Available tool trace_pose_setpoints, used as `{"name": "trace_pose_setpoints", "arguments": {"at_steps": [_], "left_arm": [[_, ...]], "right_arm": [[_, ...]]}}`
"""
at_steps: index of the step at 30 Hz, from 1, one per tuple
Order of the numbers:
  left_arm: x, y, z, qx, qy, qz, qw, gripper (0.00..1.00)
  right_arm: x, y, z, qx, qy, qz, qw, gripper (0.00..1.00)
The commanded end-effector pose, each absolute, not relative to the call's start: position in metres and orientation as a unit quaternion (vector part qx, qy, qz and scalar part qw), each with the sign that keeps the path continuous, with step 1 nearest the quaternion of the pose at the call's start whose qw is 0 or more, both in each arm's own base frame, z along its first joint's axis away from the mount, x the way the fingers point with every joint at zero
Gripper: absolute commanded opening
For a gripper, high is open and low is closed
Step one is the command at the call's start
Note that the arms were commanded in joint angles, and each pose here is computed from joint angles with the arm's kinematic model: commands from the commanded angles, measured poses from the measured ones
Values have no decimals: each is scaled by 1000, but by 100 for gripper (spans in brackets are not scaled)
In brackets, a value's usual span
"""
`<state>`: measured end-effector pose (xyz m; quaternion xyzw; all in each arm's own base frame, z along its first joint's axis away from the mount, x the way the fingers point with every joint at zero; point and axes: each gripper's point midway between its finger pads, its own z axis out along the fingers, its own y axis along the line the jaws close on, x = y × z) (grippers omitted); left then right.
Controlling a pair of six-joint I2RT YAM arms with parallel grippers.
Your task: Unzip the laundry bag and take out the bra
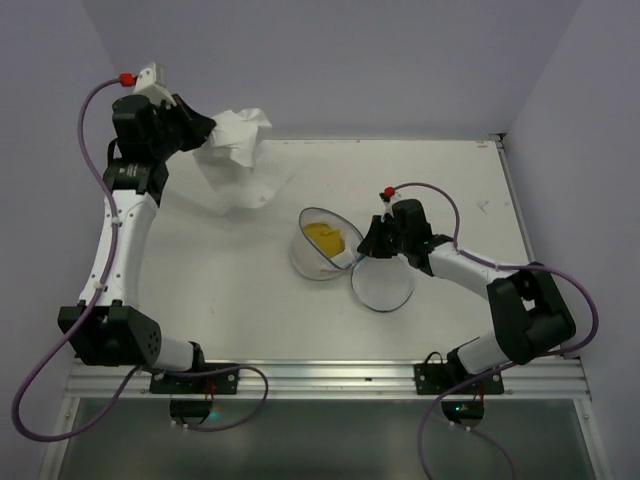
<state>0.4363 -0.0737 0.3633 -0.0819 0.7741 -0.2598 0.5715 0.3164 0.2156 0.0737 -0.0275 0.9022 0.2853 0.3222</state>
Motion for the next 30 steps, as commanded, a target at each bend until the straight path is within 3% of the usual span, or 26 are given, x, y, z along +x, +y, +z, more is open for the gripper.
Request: {"name": "trace_pose_setpoints", "arguments": {"at_steps": [1,6,14,22,30], "left_arm": [[448,-35,416,-93,740,-226,627,0],[460,-34,462,-60,712,-240,657,0],[504,-10,442,-36,729,-211,650,0],[541,-14,387,-4,754,-247,609,0],[581,52,297,-24,806,-130,578,0]], "right_arm": [[326,221,98,-41,889,295,347,6],[329,224,100,-44,889,299,344,4],[329,226,100,-49,890,303,337,3],[328,228,98,-54,892,304,331,3],[321,223,91,-53,899,294,319,3]]}}
